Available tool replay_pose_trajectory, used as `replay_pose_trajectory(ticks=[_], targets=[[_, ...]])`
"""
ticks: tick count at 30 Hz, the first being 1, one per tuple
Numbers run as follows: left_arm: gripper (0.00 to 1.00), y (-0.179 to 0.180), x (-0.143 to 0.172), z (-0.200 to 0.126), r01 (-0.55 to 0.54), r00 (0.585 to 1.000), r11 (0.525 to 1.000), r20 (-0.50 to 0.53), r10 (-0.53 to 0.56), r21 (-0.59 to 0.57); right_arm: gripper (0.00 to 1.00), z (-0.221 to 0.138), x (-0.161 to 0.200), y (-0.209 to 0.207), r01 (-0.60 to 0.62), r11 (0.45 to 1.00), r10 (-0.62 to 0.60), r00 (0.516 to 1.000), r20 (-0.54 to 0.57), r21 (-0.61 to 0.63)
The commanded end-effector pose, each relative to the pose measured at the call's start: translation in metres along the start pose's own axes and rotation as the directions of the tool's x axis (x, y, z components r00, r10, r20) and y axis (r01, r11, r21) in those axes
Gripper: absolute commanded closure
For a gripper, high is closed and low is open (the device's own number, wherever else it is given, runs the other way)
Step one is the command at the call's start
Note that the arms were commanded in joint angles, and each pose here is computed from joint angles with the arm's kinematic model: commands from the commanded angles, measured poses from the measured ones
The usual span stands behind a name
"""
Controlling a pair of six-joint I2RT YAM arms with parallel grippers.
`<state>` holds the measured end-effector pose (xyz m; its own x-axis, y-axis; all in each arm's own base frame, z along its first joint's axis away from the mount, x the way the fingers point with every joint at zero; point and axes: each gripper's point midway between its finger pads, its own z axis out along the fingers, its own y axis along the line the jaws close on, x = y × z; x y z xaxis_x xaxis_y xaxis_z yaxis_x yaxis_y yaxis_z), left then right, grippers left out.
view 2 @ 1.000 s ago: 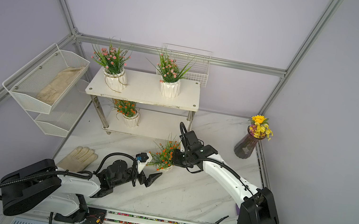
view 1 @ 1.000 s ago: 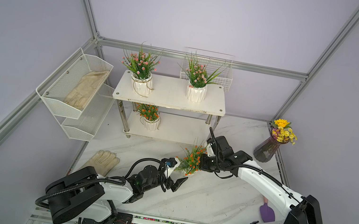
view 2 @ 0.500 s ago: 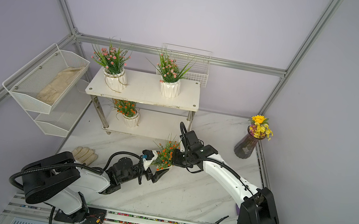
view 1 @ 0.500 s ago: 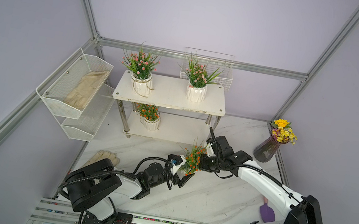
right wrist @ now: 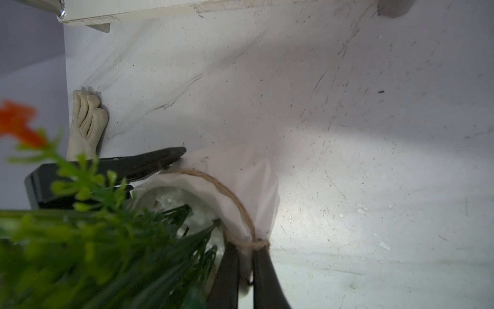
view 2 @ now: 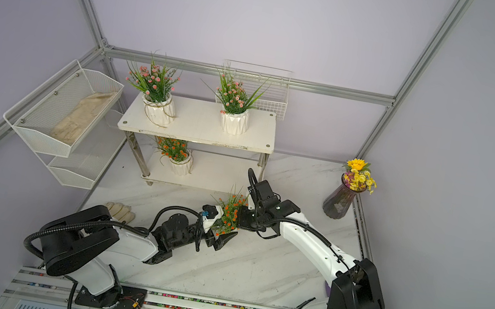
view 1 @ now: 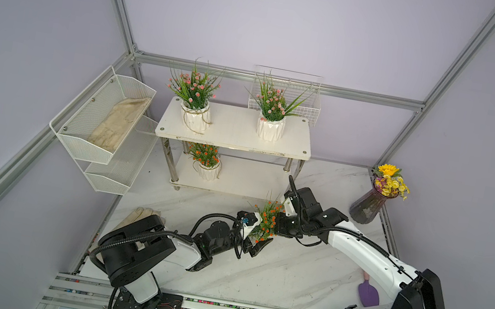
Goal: Place the baby's breath potted plants on the rack by color
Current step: Place the baby's breath potted plant on the rack.
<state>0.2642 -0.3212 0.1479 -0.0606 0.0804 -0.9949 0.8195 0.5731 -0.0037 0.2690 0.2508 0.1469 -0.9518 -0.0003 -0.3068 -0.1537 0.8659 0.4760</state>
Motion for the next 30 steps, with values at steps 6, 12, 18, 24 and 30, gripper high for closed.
replay_pose_trajectory(ticks=[6,12,18,24,30], targets=[[0.06,-0.009,-0.008,0.006,0.003,1.000,0.999,0.015,-0.004,0.050,0.91,-0.016,-0.015,0.024,0.045,0.995,-0.037,0.996,0.082,-0.090],[0.09,-0.013,-0.005,0.008,0.010,1.000,0.997,-0.007,-0.010,0.075,0.91,-0.016,-0.017,0.026,0.045,0.995,-0.037,0.995,0.088,-0.094],[0.10,-0.017,0.000,0.011,0.018,0.999,0.995,-0.030,-0.015,0.099,0.91,-0.017,-0.017,0.027,0.047,0.994,-0.038,0.995,0.092,-0.102],[0.02,-0.018,0.005,0.011,0.033,0.998,0.994,-0.048,-0.028,0.106,0.91,-0.017,-0.018,0.027,0.046,0.994,-0.037,0.995,0.095,-0.101],[0.01,-0.018,0.006,0.010,0.034,0.998,0.994,-0.051,-0.029,0.101,0.91,-0.017,-0.016,0.026,0.044,0.994,-0.035,0.995,0.090,-0.098]])
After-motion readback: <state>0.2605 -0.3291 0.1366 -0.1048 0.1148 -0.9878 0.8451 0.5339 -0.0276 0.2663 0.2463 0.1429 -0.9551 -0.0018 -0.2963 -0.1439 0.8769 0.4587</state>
